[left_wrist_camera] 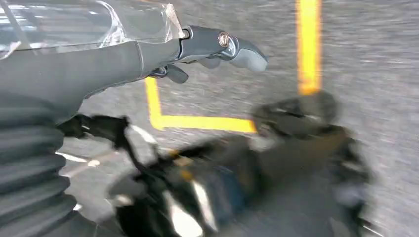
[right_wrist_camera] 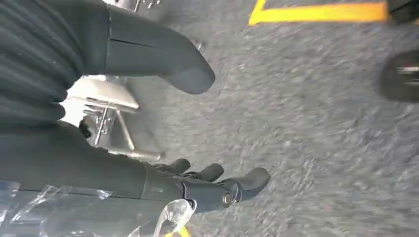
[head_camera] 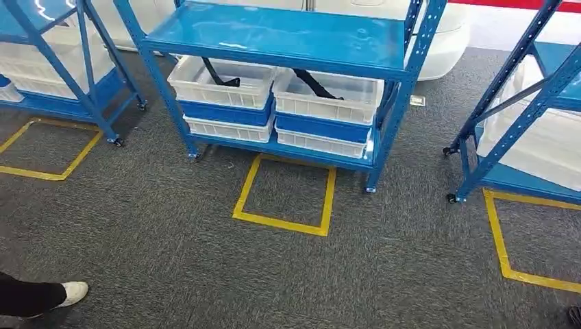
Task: Take the parts from the cabinet and place them on the table.
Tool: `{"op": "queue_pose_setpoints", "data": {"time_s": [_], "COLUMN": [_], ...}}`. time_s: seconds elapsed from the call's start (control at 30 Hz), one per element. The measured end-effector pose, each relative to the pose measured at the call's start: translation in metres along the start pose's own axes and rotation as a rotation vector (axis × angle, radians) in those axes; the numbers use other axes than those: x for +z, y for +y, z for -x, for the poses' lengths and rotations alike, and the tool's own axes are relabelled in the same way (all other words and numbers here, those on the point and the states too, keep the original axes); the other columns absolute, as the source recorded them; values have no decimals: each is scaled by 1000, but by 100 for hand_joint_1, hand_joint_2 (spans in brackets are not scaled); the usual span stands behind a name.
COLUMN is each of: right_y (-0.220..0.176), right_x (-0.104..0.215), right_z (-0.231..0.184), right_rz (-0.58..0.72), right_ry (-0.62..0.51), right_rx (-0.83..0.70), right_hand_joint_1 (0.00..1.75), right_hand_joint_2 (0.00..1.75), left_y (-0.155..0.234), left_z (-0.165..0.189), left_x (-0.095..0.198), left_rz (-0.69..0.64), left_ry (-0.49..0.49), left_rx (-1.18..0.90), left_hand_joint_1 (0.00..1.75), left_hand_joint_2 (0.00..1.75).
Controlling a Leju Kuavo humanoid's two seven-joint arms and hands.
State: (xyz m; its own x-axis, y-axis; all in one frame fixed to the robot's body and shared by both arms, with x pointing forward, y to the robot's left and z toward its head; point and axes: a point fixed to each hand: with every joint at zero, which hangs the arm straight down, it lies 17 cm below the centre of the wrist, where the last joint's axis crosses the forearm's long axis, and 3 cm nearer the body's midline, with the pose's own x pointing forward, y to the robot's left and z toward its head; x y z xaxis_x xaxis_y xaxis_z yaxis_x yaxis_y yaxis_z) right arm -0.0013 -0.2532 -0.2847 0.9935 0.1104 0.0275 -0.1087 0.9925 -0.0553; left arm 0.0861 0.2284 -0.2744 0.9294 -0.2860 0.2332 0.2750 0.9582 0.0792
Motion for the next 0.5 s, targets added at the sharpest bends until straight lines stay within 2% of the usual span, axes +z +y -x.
{"op": "queue_pose_setpoints", "data": {"time_s": [0.13, 0.2, 0.3, 0.33, 0.37, 0.5], "right_y": [2, 1, -1, -2, -3, -9], "right_x": [1, 1, 3, 4, 5, 18], "right_z": [11, 3, -30, -44, -60, -129], "right_rz": [-20, -25, -33, -35, -36, -37], "right_ry": [-14, -42, -119, -148, -178, -320], "right_rx": [-7, -11, -22, -28, -28, -46], "right_hand_joint_1": [0, 0, 0, 0, 0, 0], "right_hand_joint_2": [175, 175, 175, 175, 175, 175], "left_y": [3, 0, -6, -8, -10, -15], "left_z": [-10, 6, 42, 55, 69, 118], "left_x": [1, 2, 7, 9, 12, 22], "left_rz": [17, 30, 43, 47, 50, 57], "left_ry": [-37, -20, 28, 49, 66, 148], "left_rx": [38, 54, 80, 90, 98, 128], "left_hand_joint_1": [0, 0, 0, 0, 0, 0], "left_hand_joint_2": [175, 175, 175, 0, 175, 175]}}
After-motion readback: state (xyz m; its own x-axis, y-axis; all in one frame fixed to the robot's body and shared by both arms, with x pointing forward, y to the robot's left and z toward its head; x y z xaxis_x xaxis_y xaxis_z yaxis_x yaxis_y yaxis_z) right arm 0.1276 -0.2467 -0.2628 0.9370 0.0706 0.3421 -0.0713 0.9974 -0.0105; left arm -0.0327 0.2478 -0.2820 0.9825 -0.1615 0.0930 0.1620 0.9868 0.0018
